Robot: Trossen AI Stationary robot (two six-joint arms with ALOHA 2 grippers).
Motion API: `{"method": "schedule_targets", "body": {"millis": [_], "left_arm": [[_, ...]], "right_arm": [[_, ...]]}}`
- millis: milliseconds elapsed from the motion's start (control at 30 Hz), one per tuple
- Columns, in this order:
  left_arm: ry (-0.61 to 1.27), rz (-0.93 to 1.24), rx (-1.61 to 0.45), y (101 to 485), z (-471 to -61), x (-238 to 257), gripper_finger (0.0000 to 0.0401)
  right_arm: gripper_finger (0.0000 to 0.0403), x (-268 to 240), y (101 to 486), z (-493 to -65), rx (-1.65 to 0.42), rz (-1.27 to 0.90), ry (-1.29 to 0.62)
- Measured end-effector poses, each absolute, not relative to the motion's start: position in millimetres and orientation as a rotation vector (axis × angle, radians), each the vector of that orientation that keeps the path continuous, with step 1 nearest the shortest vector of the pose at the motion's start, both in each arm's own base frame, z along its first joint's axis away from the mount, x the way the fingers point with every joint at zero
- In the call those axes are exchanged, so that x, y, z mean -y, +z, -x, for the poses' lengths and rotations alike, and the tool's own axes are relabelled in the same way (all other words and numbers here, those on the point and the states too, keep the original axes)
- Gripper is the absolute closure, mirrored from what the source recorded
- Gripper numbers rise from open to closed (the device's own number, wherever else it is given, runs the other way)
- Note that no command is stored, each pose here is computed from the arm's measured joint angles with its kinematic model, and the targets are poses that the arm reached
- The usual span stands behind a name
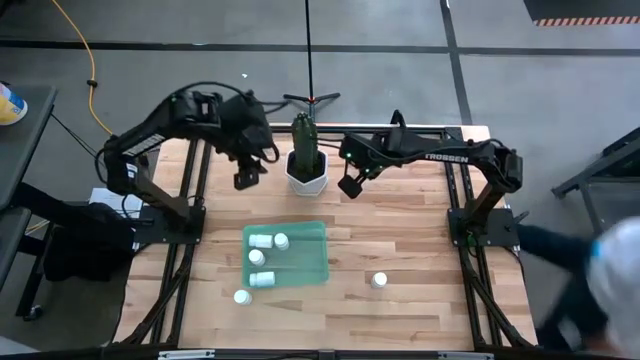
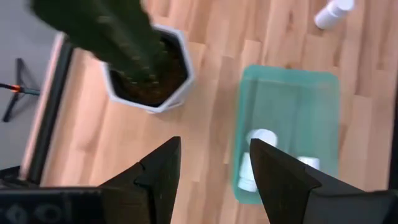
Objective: Pick and place pill bottles into a basket
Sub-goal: Put the white pill bottle into the green bin
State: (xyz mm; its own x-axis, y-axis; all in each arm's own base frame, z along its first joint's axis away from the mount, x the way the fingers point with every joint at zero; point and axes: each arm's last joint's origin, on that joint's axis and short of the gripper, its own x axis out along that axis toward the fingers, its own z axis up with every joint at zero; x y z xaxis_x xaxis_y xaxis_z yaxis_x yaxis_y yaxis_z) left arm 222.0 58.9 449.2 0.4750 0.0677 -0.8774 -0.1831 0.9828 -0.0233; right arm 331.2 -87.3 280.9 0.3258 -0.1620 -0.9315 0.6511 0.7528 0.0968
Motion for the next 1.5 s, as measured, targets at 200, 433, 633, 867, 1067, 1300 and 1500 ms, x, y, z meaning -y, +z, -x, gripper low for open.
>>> {"method": "schedule_targets", "body": {"millis": [200,433,633,867,1067,1300,1500], "left_arm": [[0.160,0.124,-1.031,452.7,-213.6,-74.5,0.0176],[0.099,0.145,-1.006,453.5,-208.6,-85.4,0.0176],[0.021,0.151,-0.985,453.7,-204.8,-91.2,0.0176],[-0.038,0.190,-0.958,450.1,-190.5,-103.1,0.0176],[-0.048,0.283,-0.915,437.2,-158.3,-102.3,0.0176],[-0.056,0.348,-0.855,409.6,-129.6,-81.7,0.0176],[-0.057,0.435,-0.851,376.9,-111.2,-66.1,0.0176]], "right_arm": [[0.0013,63.2,286.6,-349.1,-1.010,-0.535,-0.395],[0.0013,31.3,294.5,-365.2,-0.900,-0.629,-0.231],[0.0013,2.3,300.3,-373.1,-0.849,-0.698,-0.120],[0.0013,-22.1,314.8,-385.4,-0.680,-0.736,-0.010],[0.0013,-28.1,326.2,-386.8,-0.575,-0.715,-0.007],[0.0013,-26.1,346.4,-369.0,-0.547,-0.690,-0.015],[0.0013,-25.9,354.0,-330.6,-0.741,-0.734,-0.090]]}}
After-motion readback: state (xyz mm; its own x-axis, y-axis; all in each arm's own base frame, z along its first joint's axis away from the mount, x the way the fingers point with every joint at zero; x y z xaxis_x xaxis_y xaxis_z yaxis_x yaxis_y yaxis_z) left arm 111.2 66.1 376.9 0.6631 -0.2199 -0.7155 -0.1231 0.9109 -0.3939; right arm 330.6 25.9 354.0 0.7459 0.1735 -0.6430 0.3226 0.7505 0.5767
